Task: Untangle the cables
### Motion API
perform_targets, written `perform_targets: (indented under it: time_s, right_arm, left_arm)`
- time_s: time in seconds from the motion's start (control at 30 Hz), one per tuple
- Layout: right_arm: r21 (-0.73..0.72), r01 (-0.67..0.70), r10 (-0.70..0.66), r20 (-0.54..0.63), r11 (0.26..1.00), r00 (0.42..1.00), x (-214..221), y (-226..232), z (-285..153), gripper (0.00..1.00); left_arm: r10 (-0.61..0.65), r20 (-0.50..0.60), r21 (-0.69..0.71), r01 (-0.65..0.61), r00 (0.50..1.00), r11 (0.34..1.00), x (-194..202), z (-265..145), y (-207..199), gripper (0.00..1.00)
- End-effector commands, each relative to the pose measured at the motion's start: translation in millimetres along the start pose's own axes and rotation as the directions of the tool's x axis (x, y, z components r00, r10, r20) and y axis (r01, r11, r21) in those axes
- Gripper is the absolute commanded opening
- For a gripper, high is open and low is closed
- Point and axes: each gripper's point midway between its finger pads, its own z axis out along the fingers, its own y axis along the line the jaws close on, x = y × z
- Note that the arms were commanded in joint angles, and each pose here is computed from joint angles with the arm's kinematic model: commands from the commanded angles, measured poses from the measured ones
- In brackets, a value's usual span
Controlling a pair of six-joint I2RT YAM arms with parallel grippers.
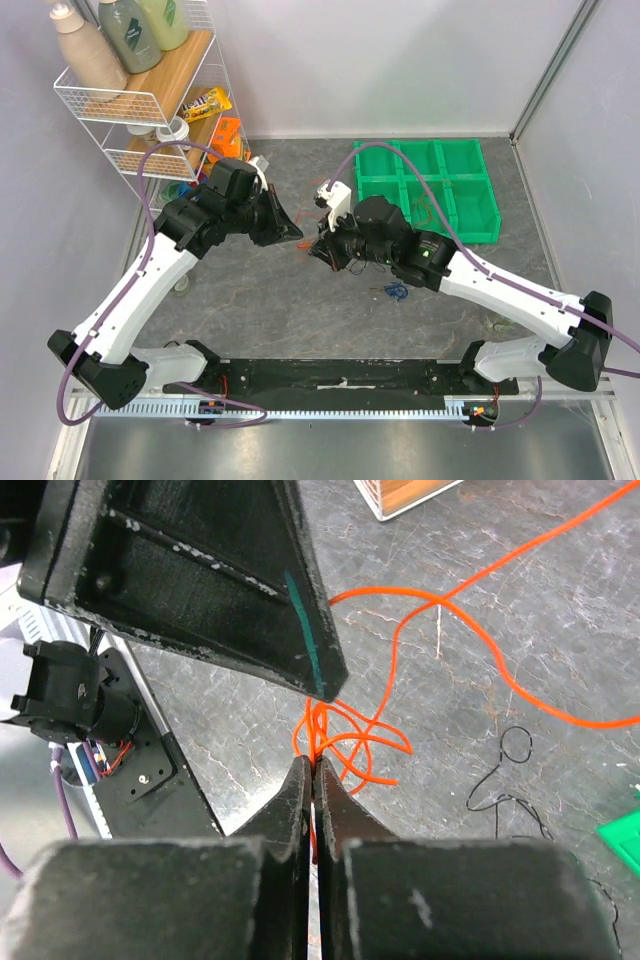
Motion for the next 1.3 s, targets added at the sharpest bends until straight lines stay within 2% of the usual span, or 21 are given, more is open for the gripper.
perform_targets:
  time_s: [0.0,0.2,0.33,0.47,0.53,0.6,0.67,0.73,0.83,0.93,1.03,1.1,1.13,1.17,1.23,1.27]
  right_arm:
    - [0.082,-0.007,0.003,0.059,0.997,0.998,-15.4,-9.6,-21.9,0.0]
    - [0.287,-0.106,0.071,0.131,0.952,0.989,-1.4,-44.1,-72.6,0.0]
    - [0.32,-0.147,0.117,0.11,0.936,0.987,26.3,-50.9,-89.9,0.0]
    - [0.347,-0.161,0.151,0.057,0.924,0.987,53.2,-55.4,-98.0,0.0]
    - [0.481,-0.165,0.17,0.033,0.861,0.985,67.1,-77.8,-111.7,0.0]
    - [0.677,-0.178,0.207,0.039,0.714,0.978,81.0,-110.2,-140.7,0.0]
    - [0.739,-0.177,0.21,0.049,0.65,0.976,84.2,-122.2,-155.8,0.0]
    - [0.75,-0.176,0.231,0.031,0.638,0.972,91.3,-125.6,-156.6,0.0]
    - [0.743,-0.132,0.282,-0.08,0.657,0.956,120.6,-125.5,-142.5,0.0]
    - [0.762,-0.117,0.391,-0.189,0.637,0.901,161.9,-132.5,-133.3,0.0]
    - [0.793,-0.14,0.522,-0.247,0.593,0.816,196.6,-147.7,-133.3,0.0]
    - [0.788,-0.159,0.555,-0.259,0.594,0.79,203.1,-153.2,-131.6,0.01]
    - [0.782,-0.163,0.559,-0.266,0.601,0.786,203.3,-154.1,-129.4,0.07]
    - [0.776,-0.159,0.556,-0.278,0.611,0.783,202.9,-154.5,-127.5,0.25]
    - [0.765,-0.137,0.552,-0.316,0.629,0.772,204.8,-155.3,-123.8,0.4]
    - [0.757,-0.127,0.545,-0.332,0.641,0.77,204.2,-155.2,-121.6,0.44]
  left_arm:
    - [-0.013,0.087,-0.039,0.016,0.996,0.999,-19.3,-11.2,5.0,0.02]
    - [-0.078,0.297,-0.252,0.157,0.952,0.955,-43.5,-33.9,61.2,0.02]
    - [-0.102,0.44,-0.286,0.247,0.892,0.926,-62.8,-58.3,83.8,0.01]
    - [-0.076,0.547,-0.284,0.27,0.834,0.92,-84.0,-83.7,89.3,0.02]
    - [-0.039,0.596,-0.296,0.265,0.802,0.918,-95.6,-99.7,89.3,0.02]
    - [0.01,0.658,-0.324,0.272,0.753,0.906,-107.5,-123.0,92.6,0.02]
    - [0.076,0.728,-0.361,0.286,0.682,0.888,-121.1,-154.4,95.8,0.01]
    - [0.14,0.789,-0.388,0.308,0.598,0.869,-131.0,-190.1,97.2,0.02]
    - [0.247,0.833,-0.434,0.31,0.495,0.846,-141.5,-235.6,95.0,0.02]
    - [0.323,0.859,-0.46,0.323,0.398,0.827,-146.4,-276.6,91.5,0.02]
    - [0.384,0.858,-0.489,0.311,0.341,0.815,-148.9,-302.6,86.3,0.01]
    - [0.399,0.859,-0.492,0.297,0.322,0.818,-148.6,-312.3,82.5,0.01]
    - [0.397,0.859,-0.488,0.283,0.322,0.825,-148.3,-312.8,79.9,0.01]
    - [0.393,0.86,-0.483,0.269,0.326,0.833,-148.4,-311.5,77.6,0.02]
    - [0.374,0.866,-0.462,0.246,0.333,0.852,-146.9,-307.5,73.9,0.02]
    - [0.359,0.869,-0.448,0.234,0.34,0.863,-145.7,-304.5,72.2,0.02]
